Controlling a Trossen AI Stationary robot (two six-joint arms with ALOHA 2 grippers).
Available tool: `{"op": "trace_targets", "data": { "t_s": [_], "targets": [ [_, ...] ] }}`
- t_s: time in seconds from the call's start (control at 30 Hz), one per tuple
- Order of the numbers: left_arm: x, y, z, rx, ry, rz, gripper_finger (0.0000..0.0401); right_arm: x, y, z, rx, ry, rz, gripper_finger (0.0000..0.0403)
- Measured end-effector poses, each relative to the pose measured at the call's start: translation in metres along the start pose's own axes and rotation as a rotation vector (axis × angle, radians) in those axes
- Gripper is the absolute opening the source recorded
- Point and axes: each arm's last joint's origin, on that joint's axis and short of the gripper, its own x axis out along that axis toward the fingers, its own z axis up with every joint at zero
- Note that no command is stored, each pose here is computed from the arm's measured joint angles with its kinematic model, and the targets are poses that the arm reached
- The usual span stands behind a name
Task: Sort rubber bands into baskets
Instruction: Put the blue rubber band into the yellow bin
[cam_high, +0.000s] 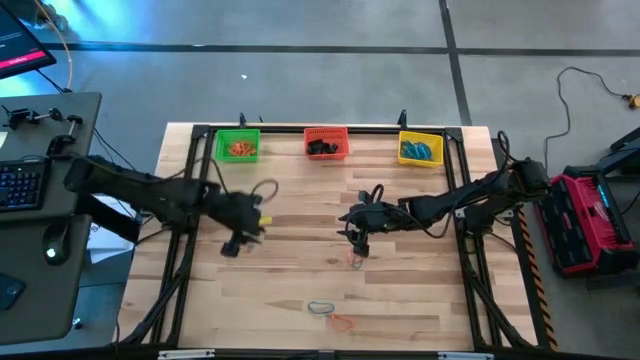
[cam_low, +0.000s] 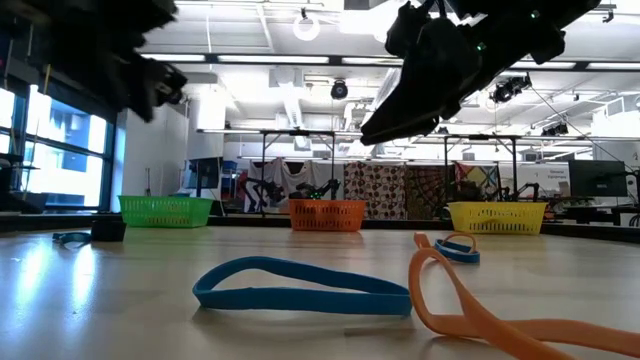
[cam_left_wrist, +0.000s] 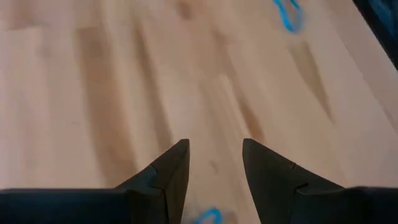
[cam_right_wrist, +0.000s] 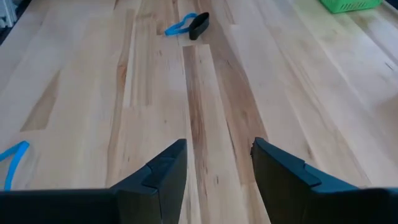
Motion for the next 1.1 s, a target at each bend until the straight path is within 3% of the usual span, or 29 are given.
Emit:
{"op": "trace_targets", "data": {
  "t_s": [0.13,0.27,0.47,0.73,1.1],
  "targets": [
    [0.009,-0.022,-0.004,0.057,0.087,-0.004,0.0142,0.000,0.001,0.000,-0.003,0.000,-0.011,0.0169],
    [0.020,-0.033,-0.010,0.009,0.187,0.062,0.0142,0.000,0.000,0.000,-0.006,-0.001,-0.017,0.0169],
    [0.044,-0.032,-0.019,-0.080,0.351,0.156,0.0142,0.000,0.000,-0.001,-0.010,0.003,-0.018,0.0169],
    [0.075,-0.032,-0.030,-0.028,0.512,0.151,0.0142,0.000,0.000,-0.001,-0.010,0.003,-0.018,0.0169],
    [0.092,-0.032,-0.036,0.029,0.592,0.138,0.0139,0.000,0.000,-0.001,-0.010,0.003,-0.017,0.0169]
  ]
}}
